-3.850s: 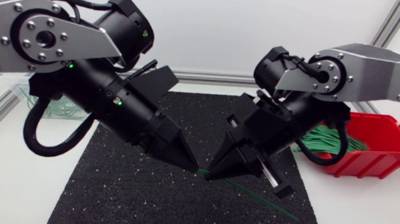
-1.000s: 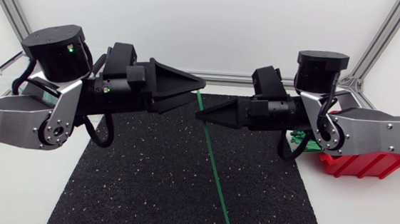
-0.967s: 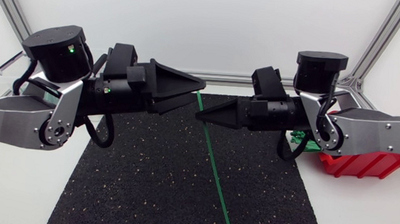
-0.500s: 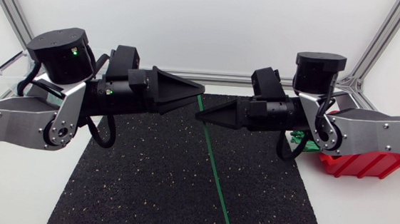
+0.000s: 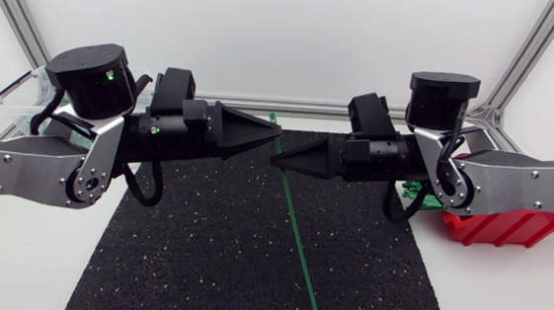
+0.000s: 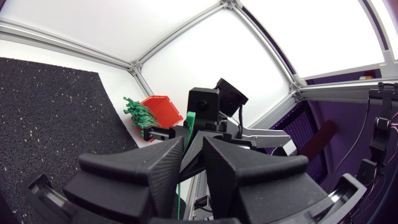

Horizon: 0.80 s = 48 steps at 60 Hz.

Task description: Take a green cable tie from the red box, thread the tail through the head to close it, then place it in the transparent bin on the left.

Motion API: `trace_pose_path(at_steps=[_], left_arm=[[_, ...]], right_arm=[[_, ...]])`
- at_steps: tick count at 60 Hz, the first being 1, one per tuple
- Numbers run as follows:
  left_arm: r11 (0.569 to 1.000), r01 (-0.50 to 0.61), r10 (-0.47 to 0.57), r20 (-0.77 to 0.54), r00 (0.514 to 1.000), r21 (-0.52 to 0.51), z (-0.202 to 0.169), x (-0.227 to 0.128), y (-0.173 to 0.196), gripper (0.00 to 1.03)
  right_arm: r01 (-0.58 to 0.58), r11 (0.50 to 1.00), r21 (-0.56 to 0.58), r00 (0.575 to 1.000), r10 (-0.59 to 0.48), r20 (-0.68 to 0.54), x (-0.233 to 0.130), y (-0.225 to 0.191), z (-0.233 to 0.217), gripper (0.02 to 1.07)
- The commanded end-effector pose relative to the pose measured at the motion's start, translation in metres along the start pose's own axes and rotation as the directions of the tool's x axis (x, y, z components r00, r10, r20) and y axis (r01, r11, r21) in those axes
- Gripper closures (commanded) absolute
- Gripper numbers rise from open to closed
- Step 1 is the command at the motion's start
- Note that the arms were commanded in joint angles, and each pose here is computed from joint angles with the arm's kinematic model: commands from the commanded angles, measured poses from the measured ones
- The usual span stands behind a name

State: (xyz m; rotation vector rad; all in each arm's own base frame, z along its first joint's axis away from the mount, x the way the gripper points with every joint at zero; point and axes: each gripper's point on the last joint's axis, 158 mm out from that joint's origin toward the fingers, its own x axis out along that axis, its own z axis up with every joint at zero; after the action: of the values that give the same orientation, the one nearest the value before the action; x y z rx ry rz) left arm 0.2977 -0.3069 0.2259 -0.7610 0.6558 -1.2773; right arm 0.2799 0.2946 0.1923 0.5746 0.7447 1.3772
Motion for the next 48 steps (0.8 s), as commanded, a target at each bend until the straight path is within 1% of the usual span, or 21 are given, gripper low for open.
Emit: trace_pose_path(at_steps=[1, 40, 42, 44, 48], left_arm=[[1.000, -0.003, 0.003, -0.001, 1.000, -0.012, -0.0032, -0.0002, 0.0063, 0.82], [1.000, -0.015, 0.016, 0.020, 1.000, -0.015, 0.0057, -0.0033, 0.0109, 0.83], [1.000, -0.016, 0.016, 0.020, 1.000, -0.016, 0.0050, -0.0030, 0.0111, 0.86], [1.000, -0.016, 0.016, 0.022, 1.000, -0.015, 0.0057, -0.0029, 0.0109, 0.91], [1.000, -0.018, 0.019, 0.022, 1.000, -0.019, 0.0055, -0.0027, 0.0122, 0.92]], right_arm=[[0.004, 0.999, 0.042, 1.000, -0.004, 0.000, -0.0013, -0.0053, -0.0047, 1.01], [0.003, 0.999, 0.053, 1.000, -0.003, -0.001, -0.0023, -0.0044, -0.0064, 1.01], [0.002, 0.999, 0.053, 1.000, -0.002, -0.002, -0.0019, -0.0041, -0.0067, 1.01], [0.001, 0.999, 0.054, 1.000, -0.001, -0.004, -0.0016, -0.0040, -0.0075, 1.01], [0.001, 0.999, 0.053, 1.000, -0.001, -0.003, -0.0015, -0.0037, -0.0070, 1.01]])
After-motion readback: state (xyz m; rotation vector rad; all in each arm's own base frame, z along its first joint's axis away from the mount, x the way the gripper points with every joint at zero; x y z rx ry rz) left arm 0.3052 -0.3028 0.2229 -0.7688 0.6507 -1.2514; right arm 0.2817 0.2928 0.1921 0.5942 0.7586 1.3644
